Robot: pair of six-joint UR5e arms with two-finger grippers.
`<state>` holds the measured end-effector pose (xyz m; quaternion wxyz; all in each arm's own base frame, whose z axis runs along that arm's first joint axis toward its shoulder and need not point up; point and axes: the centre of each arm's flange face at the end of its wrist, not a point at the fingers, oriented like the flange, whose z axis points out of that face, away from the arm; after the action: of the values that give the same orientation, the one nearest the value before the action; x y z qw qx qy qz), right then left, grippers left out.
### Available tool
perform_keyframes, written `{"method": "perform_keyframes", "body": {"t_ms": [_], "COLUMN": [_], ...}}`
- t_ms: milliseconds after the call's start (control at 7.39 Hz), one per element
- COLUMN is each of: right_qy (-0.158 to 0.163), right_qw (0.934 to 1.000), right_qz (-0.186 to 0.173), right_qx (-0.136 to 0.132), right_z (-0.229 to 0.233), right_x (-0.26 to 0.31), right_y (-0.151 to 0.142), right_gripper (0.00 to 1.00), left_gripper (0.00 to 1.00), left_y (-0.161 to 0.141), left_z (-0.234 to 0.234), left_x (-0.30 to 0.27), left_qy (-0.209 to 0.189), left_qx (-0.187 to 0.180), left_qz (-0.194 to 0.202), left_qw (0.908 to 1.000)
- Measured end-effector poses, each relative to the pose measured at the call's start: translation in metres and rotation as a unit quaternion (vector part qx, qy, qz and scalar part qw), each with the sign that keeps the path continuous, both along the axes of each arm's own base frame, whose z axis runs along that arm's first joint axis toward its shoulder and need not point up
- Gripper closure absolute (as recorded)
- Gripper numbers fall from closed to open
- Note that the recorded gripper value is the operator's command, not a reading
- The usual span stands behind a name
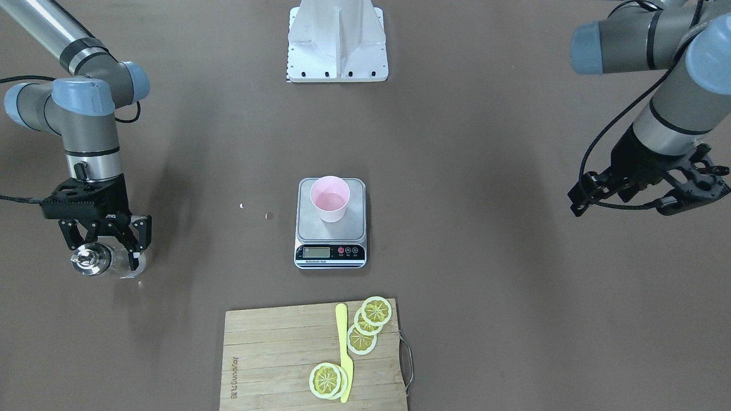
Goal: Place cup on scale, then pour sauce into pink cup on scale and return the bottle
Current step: 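Lower the glass dispenser onto the table beside the scale with the right gripper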
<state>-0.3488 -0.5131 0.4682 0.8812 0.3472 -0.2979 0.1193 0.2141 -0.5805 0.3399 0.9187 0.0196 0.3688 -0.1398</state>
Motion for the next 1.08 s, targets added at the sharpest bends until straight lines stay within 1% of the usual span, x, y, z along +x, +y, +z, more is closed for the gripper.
{"method": "perform_keyframes", "body": {"t_ms": [677, 812, 1083], "right_qy": [0.003, 0.005, 0.007], "right_qw": [1.0, 1.0, 1.0], "right_qz": [-0.002, -0.003, -0.005], "right_qx": [-0.001, 0.0, 0.0], "right_z": [0.0027, 0.0032, 0.0048], "right_x": [-0.0024, -0.0025, -0.0025], "right_y": [0.0013, 0.0014, 0.0023], "right_gripper": [1.0, 0.91, 0.65], "left_gripper": [0.02, 0.02, 0.02], "left_y": [0.0, -0.0002, -0.0005], "left_z": [0.0007, 0.0012, 0.0023], "left_x": [0.0003, 0.0008, 0.0019], "left_qy": [0.0, -0.001, -0.001], "left_qx": [-0.001, -0.001, -0.002], "left_qz": [0.0, 0.0, 0.002], "left_qw": [1.0, 1.0, 1.0]}}
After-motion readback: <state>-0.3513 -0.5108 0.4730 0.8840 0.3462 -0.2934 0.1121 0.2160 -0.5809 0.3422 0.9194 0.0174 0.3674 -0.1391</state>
